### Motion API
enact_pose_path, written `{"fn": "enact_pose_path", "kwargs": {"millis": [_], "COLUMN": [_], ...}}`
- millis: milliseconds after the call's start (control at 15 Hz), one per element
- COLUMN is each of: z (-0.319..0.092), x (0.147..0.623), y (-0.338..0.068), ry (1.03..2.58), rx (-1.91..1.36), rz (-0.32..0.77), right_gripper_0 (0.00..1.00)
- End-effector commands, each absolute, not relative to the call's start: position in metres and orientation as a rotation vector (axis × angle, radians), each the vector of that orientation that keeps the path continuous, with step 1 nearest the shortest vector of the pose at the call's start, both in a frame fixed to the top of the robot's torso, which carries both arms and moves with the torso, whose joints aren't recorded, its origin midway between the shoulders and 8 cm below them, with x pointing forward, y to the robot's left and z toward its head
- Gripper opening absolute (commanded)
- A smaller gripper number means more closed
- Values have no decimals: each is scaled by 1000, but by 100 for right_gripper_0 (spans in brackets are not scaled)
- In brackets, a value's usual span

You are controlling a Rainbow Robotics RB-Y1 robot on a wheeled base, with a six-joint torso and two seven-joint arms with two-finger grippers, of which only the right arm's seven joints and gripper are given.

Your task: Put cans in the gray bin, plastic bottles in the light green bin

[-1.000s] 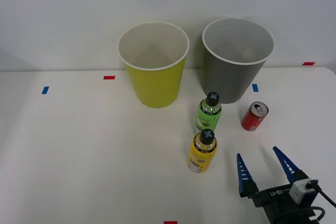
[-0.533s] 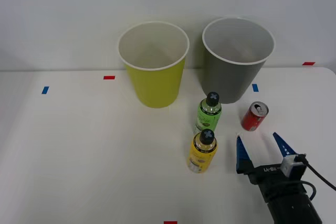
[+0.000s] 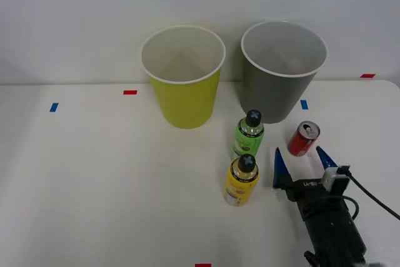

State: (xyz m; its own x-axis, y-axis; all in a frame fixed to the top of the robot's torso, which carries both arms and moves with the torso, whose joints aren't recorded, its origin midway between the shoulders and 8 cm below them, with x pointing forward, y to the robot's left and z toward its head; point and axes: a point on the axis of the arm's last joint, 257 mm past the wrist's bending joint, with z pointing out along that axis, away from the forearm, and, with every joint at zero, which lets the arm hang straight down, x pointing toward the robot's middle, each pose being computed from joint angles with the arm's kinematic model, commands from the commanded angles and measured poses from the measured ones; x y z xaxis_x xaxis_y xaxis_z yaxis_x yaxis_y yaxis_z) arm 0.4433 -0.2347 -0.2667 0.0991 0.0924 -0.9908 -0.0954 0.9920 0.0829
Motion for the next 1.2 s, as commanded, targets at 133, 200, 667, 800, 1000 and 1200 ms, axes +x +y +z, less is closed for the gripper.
{"fn": "enact_pose_path", "kwargs": {"millis": [133, 200, 667, 800, 1000, 1200], "z": [-260, -260, -255, -254, -256, -257], "x": [460, 462, 478, 480, 484, 486], "y": [-253, -255, -258, -259, -262, -264], "ry": [1470, 1474, 1488, 1488, 1505, 1515], "rx": [3, -2, 9, 11, 18, 14], "rz": [74, 63, 41, 38, 26, 18], "right_gripper_0": [100, 100, 100, 100, 100, 100]}}
